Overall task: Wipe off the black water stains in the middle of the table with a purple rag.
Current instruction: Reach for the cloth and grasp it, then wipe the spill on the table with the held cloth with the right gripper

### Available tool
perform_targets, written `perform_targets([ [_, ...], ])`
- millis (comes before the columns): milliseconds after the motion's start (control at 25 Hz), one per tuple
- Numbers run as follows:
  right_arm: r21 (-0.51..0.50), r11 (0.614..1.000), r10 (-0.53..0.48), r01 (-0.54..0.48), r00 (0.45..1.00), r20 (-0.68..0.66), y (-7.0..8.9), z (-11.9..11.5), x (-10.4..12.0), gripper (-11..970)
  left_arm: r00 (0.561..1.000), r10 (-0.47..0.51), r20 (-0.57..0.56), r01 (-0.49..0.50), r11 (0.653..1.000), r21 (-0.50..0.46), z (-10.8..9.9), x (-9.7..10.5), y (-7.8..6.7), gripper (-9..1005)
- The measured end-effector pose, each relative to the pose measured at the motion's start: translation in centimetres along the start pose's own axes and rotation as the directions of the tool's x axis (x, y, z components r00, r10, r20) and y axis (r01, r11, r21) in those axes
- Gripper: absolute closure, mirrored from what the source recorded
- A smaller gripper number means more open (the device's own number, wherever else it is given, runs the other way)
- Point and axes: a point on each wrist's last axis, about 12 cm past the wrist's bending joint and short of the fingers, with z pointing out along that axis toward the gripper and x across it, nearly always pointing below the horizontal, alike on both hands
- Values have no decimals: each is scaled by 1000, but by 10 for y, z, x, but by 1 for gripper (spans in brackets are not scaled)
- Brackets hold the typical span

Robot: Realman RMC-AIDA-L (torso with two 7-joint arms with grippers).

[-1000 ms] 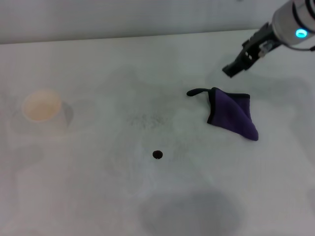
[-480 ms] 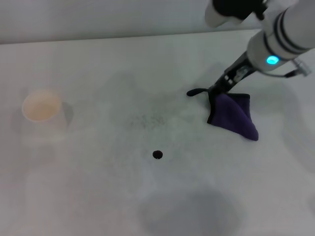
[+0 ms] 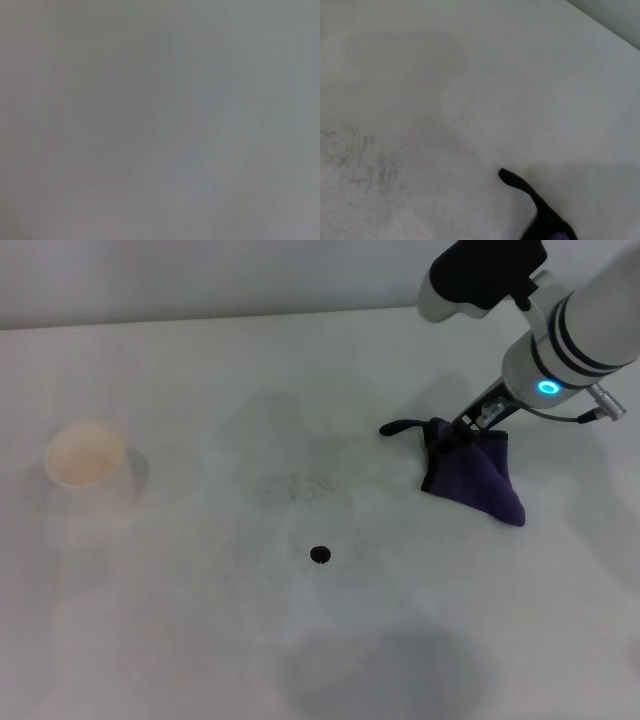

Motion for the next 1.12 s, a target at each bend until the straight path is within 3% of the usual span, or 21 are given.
perform_targets([
  [600,-4,1000,18,-18,997,-79,-5,19,13,281,1000,4,19,-4,1000,-5,0,-4,4,111],
  [800,-13,1000,17,-19,994,-106,-4,24,11,515,1000,6,20,-6,1000,-2,0,-4,3,112],
  [1120,-13,1000,18,-19,995,-102,-4,24,10,773,1000,9,19,-9,1000,2,1,-4,3,111],
])
